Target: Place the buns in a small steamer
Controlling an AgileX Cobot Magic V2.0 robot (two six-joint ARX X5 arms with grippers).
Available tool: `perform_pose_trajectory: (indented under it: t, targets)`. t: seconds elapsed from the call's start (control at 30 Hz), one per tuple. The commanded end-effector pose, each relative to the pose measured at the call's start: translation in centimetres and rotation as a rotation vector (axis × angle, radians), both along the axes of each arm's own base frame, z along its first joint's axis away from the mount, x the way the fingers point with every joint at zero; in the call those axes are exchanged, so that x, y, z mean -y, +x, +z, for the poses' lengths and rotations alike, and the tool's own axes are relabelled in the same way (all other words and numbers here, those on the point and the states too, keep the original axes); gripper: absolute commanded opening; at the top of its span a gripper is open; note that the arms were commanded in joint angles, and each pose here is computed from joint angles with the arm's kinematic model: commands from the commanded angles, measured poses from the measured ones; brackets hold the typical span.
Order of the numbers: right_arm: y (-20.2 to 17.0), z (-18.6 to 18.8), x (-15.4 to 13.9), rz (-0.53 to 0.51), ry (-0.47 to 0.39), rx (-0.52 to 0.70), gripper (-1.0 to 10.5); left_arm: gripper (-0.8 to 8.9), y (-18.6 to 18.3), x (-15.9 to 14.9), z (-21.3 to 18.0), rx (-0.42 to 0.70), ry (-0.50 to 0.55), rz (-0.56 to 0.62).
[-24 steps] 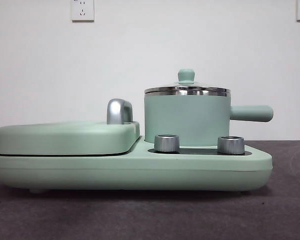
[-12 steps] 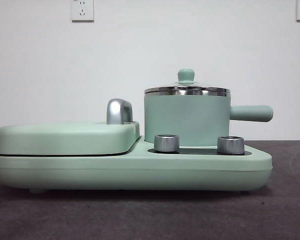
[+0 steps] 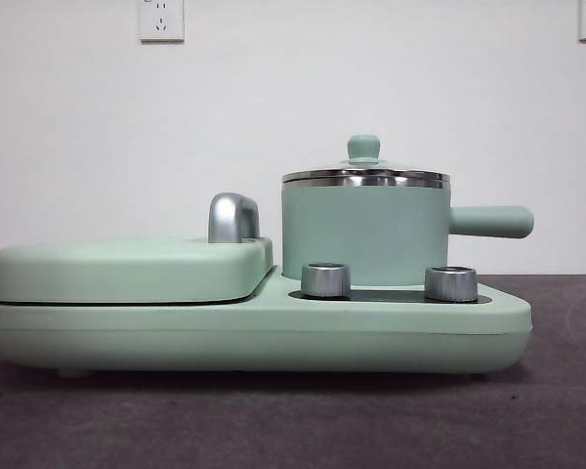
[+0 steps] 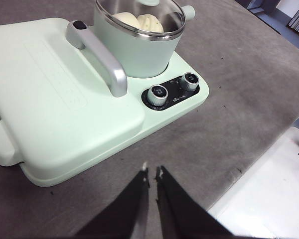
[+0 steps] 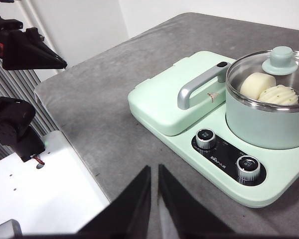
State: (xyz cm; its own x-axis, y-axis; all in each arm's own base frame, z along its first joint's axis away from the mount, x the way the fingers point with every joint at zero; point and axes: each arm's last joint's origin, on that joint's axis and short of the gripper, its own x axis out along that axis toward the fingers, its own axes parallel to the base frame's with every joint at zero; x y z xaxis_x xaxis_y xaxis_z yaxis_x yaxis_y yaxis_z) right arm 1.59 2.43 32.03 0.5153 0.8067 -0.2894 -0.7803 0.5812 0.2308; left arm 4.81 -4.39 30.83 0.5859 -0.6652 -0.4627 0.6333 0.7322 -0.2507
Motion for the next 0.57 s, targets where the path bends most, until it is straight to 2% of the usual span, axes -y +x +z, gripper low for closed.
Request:
perform_pose_trajectory:
  t: [0.03,0.23,0.37,0.43,0.57]
  targets:
    - [0.0,0.4,0.0,0.009,0.011,0.019,0.2,0.27,0.1,0.1,0.2,0.006,-0.008,0.0]
    - [0.0,0.4,0.0,0.009,0.011,0.019,0.2,0.27,0.1,0.1,0.2,0.015,-0.016,0.002]
    - [0.0,0.4,0.0,0.009,0.011,0.019,0.2,0.27,0.3,-0.3,-0.7,0.046,-0.044,0.064]
    - [0.0,0.4,0.0,0.008,0.011,0.019,0.2,0.27,0.7,-0.7,-1.5,0.067,-0.056,0.136]
    - [0.0,0.4,0.0,0.009,0.011,0.019,0.2,0.24,1.8,-1.8,-4.0,0.279,-0.009,0.315]
